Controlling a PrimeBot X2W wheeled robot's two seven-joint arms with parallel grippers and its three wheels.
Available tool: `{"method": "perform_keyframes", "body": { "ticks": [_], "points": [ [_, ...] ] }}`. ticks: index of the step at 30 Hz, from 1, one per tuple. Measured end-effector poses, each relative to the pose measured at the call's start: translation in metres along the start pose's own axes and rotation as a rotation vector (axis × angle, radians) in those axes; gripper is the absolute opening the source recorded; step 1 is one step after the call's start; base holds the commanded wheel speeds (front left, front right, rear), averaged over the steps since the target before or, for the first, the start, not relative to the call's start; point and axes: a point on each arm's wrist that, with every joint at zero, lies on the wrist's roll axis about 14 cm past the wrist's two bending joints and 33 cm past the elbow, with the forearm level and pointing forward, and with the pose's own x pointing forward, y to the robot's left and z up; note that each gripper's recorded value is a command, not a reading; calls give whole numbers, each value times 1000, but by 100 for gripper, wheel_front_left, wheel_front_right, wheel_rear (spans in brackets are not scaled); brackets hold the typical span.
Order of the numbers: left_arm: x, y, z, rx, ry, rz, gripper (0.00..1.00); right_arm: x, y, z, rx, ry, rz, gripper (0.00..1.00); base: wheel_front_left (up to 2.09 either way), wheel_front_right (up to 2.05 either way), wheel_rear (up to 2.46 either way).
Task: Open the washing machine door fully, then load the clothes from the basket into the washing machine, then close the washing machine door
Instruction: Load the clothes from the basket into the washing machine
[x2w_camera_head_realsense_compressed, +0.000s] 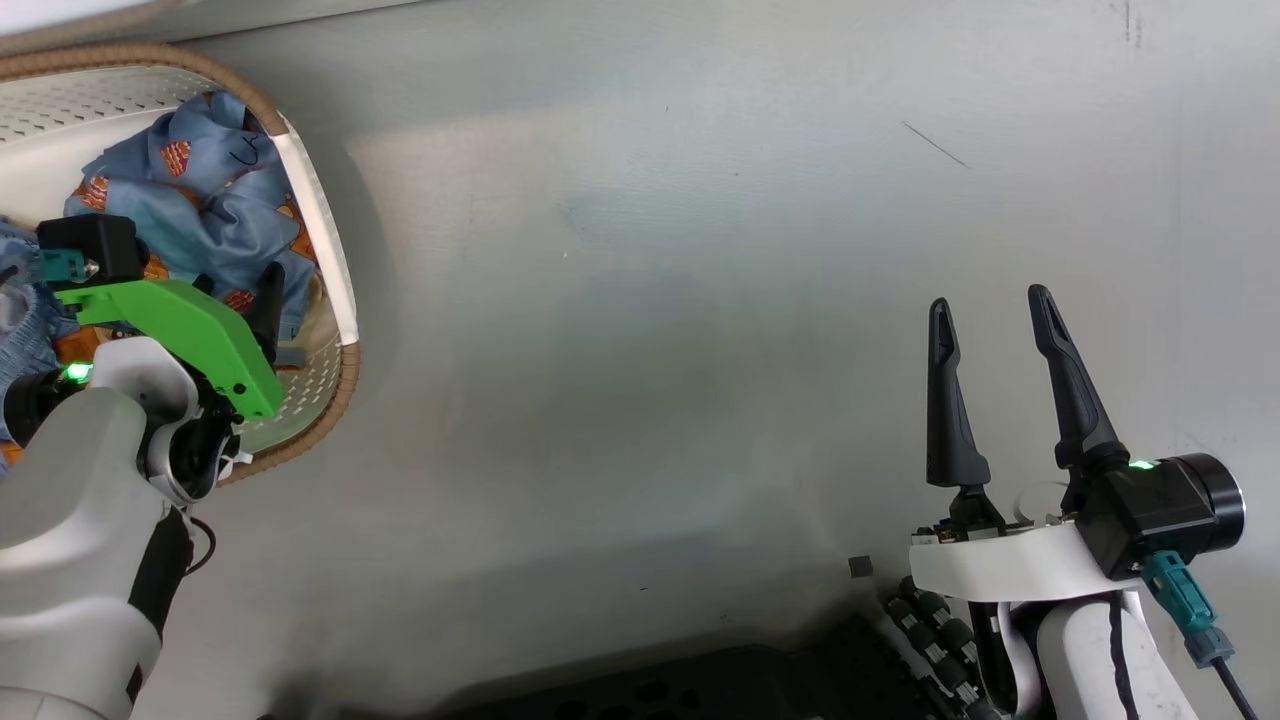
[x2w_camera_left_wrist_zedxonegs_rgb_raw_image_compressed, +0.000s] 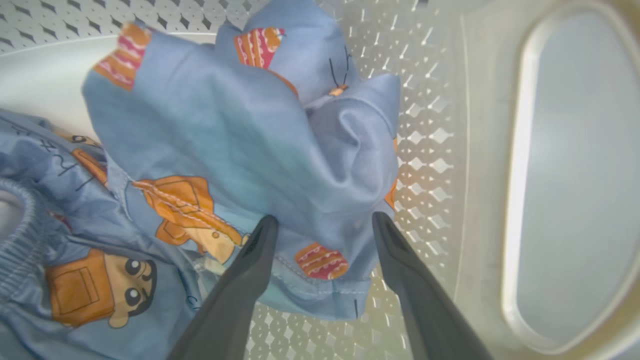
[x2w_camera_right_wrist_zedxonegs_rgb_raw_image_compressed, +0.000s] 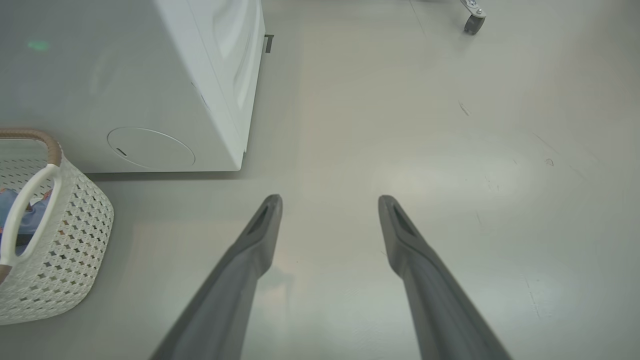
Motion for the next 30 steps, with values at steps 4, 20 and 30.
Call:
{"method": "perform_keyframes", "body": {
  "ticks": [4,20,30],
  "points": [
    [0,-2,2,13,-6,-2,100,-2,0,-1,1,4,0,100,0,0,0],
    [1,3,3,81,-20,21,0,-9,-13,4,-40,-5,-37,100,4,4,4],
    [-1,-1,20,49,-113,16,0,-7,-14,2,-45,-1,-36,100,1,1,1]
  ]
}}
